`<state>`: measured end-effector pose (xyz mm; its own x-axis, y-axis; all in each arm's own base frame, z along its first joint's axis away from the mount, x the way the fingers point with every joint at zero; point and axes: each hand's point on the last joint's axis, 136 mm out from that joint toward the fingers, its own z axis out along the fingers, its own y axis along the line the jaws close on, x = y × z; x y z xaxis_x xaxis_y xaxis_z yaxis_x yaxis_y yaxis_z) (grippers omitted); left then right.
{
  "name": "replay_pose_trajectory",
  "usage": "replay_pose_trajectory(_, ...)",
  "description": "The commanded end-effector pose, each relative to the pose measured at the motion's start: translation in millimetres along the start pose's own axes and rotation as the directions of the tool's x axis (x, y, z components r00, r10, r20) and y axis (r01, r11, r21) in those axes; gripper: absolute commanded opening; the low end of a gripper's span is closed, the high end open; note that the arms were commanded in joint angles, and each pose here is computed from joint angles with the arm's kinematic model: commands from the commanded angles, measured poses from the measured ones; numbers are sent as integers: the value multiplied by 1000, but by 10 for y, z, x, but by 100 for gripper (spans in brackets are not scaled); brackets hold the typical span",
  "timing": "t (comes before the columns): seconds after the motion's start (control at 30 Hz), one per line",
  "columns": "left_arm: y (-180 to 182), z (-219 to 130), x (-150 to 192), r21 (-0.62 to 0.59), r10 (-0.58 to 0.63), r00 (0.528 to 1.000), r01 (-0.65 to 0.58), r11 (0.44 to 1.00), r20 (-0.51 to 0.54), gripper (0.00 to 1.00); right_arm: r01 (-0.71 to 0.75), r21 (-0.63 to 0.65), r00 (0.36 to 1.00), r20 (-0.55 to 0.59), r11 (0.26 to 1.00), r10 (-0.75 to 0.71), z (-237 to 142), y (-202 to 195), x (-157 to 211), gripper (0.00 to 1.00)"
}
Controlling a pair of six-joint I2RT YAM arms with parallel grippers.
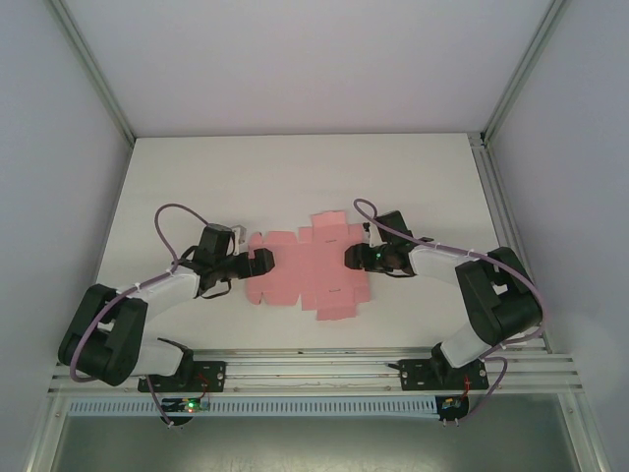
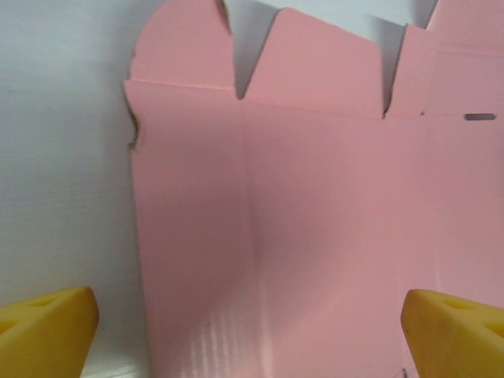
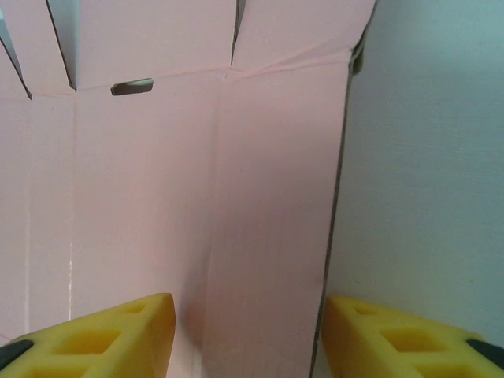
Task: Assemble paper box
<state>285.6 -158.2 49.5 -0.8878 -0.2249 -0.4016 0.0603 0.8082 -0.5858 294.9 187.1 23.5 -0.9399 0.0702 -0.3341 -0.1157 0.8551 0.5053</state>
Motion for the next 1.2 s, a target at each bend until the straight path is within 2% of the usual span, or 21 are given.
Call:
replay_pose_trajectory(0.0,-237,20,-15,127,-12,1000,11,992,9,89,-24,48,998,-58,999,27,125,-155,235,55)
replay_pose_trajectory(0.17,-387,-88,-117,188,-22,998,11,982,58,77,-32,57,997,-70,998,36,159,-199,280,50)
replay_pose_trajectory(0.37,-500,-220,-169,220,-6,995,-16,975,98,59,-22,-17,998,-51,1000,21,166,-85,260,50)
replay_pose_trajectory(0.4,-511,-235,-175,226,-9,995,-15,974,103,52,-15,-31,999,-43,999,14,154,-53,241,49)
replay_pose_trajectory(0.5,-527,-271,-175,236,-11,993,-17,972,116,21,19,-82,1000,-10,996,-20,85,67,175,49)
replay_pose_trajectory(0.6,-535,-319,-188,233,2,990,-34,972,140,0,73,-145,997,32,987,-69,-36,225,115,47)
replay_pose_trajectory(0.73,-609,-445,-232,257,24,980,-75,964,196,0,163,-232,985,102,959,-143,-277,467,52,44)
replay_pose_trajectory(0.93,-862,-845,-368,366,-16,934,-124,922,357,0,319,-376,941,234,870,-244,-728,897,14,42)
replay_pose_trajectory(1.1,-1031,-1246,-420,416,-28,879,-197,888,476,0,443,-343,876,363,828,-318,-1026,992,-9,43)
replay_pose_trajectory(1.17,-1115,-1395,-400,436,-15,857,-247,865,516,0,475,-325,851,405,818,-334,-1123,1010,-32,40)
